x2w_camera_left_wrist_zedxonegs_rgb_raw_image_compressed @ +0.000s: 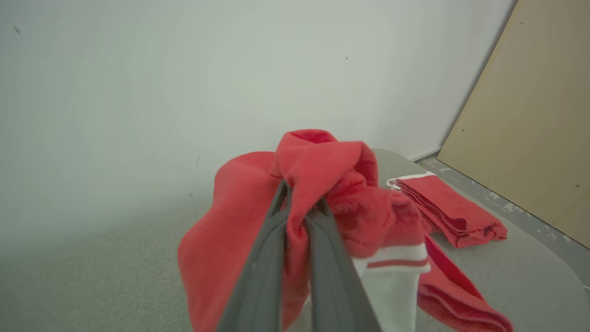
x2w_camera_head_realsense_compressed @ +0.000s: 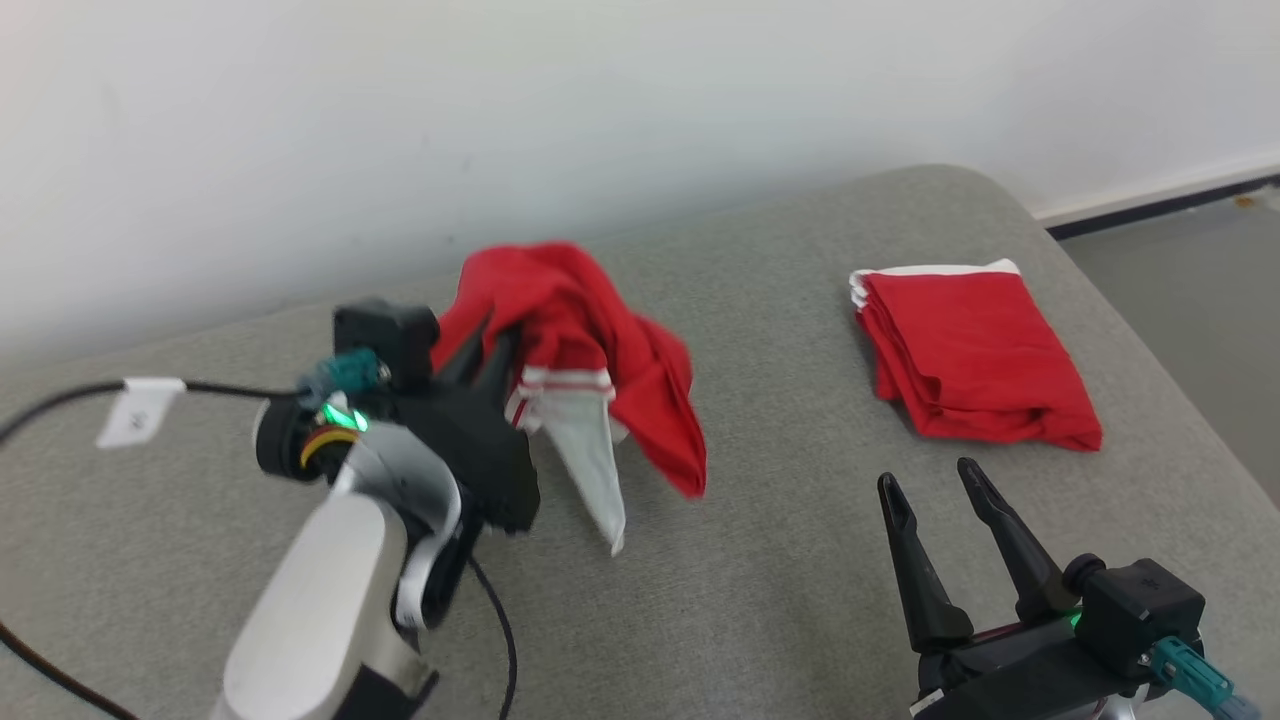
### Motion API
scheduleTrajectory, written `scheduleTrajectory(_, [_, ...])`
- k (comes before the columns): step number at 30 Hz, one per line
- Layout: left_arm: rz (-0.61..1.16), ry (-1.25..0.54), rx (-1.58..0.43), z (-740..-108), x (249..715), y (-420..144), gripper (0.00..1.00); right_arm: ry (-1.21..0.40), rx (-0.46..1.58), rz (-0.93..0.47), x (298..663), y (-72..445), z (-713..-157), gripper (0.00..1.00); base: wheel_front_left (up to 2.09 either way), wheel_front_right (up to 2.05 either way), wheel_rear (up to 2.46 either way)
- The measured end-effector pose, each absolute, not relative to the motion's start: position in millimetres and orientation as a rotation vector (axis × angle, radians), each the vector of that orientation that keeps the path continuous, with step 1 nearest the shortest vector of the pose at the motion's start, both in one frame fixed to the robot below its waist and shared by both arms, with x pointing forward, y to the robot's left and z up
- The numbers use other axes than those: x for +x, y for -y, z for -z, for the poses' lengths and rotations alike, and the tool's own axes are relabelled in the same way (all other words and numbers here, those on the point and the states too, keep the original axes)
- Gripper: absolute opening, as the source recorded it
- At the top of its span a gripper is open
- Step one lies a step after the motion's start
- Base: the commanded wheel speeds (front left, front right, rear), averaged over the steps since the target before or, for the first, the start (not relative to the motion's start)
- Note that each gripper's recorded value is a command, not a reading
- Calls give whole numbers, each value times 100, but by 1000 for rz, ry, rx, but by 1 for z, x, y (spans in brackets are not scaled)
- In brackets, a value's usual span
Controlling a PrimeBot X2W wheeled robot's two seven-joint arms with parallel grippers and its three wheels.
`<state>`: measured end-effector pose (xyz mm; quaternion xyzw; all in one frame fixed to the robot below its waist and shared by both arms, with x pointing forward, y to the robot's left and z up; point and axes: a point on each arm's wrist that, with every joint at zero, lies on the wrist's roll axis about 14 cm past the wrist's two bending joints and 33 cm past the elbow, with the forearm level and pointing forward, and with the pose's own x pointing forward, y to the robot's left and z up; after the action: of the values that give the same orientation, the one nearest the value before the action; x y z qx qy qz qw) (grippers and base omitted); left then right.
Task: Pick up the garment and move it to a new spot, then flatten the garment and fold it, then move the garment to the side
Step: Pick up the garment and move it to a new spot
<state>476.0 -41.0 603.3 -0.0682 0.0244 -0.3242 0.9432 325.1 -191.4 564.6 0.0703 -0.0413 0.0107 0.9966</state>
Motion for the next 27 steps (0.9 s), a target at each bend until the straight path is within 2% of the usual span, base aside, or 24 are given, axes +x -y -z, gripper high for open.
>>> scheduleTrajectory(5, [712, -155, -103, -549, 459, 57, 0, 60, 141, 13, 321, 200, -556, 100, 0, 0, 0])
scheduleTrajectory(7, [738, -158, -72, -535, 453, 59, 76, 47, 142, 12, 323, 199, -553, 100, 0, 0, 0])
scheduleTrajectory(8, [734, -165, -77, -530, 451, 57, 100, 43, 142, 7, 325, 198, -552, 100, 0, 0, 0])
scheduleTrajectory(11, [697, -195, -82, -513, 448, 45, 100, 41, 143, -6, 329, 195, -551, 100, 0, 0, 0])
scheduleTrajectory(15, [635, -146, -109, -518, 448, 25, 100, 32, 144, -29, 333, 188, -548, 100, 0, 0, 0])
scheduleTrajectory(27, [367, 89, -211, -545, 413, -72, 100, 49, 156, -70, 328, 177, -551, 100, 0, 0, 0])
